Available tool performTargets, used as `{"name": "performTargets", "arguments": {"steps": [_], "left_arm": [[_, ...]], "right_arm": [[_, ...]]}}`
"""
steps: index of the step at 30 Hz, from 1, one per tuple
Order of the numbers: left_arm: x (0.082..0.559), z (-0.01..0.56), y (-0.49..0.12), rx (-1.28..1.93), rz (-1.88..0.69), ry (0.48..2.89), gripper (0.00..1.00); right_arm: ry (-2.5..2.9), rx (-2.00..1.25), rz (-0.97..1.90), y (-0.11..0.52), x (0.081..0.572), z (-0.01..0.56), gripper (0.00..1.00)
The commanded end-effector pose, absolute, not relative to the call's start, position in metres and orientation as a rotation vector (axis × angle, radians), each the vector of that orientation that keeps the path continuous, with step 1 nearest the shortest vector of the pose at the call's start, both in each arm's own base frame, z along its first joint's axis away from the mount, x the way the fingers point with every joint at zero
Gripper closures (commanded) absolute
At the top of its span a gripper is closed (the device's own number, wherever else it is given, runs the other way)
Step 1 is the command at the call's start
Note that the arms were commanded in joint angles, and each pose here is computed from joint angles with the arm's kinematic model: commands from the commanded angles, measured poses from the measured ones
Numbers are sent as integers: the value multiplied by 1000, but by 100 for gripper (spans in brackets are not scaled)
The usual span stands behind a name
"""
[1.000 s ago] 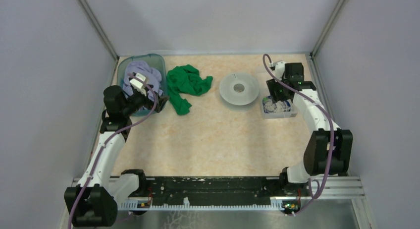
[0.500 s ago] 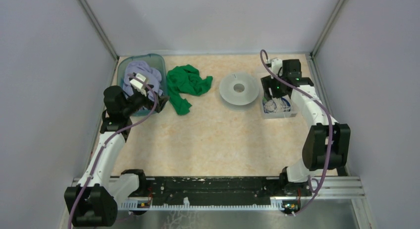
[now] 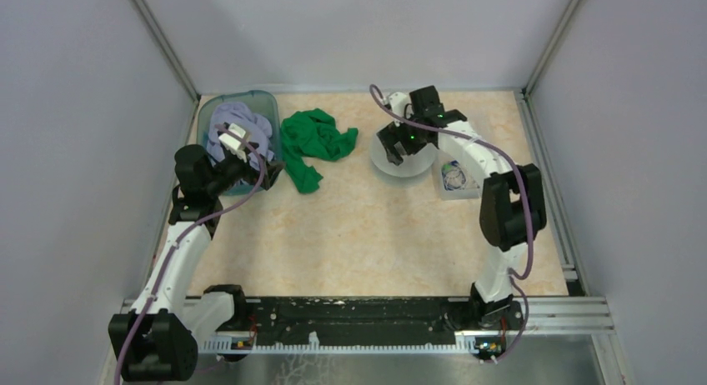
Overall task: Wrap the cables
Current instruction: Move the cable reel to the center of the board.
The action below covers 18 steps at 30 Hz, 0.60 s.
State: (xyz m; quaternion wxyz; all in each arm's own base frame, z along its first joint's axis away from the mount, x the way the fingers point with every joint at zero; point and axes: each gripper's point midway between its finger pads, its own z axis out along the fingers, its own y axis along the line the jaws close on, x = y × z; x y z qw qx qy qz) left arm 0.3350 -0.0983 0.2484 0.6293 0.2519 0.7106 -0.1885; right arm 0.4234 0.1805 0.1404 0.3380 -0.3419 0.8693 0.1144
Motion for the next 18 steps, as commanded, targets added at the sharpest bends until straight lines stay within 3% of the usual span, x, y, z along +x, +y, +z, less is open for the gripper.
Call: {"name": "performTargets", "arguments": {"steps": [1,18], "left_arm": [[336,254,-97,590,-414,1594,0],[337,251,-96,596,-408,1598,0]], "right_arm": [[2216,-1019,304,210,432,139,1],[2261,-1209,259,223,433,93,2]]}}
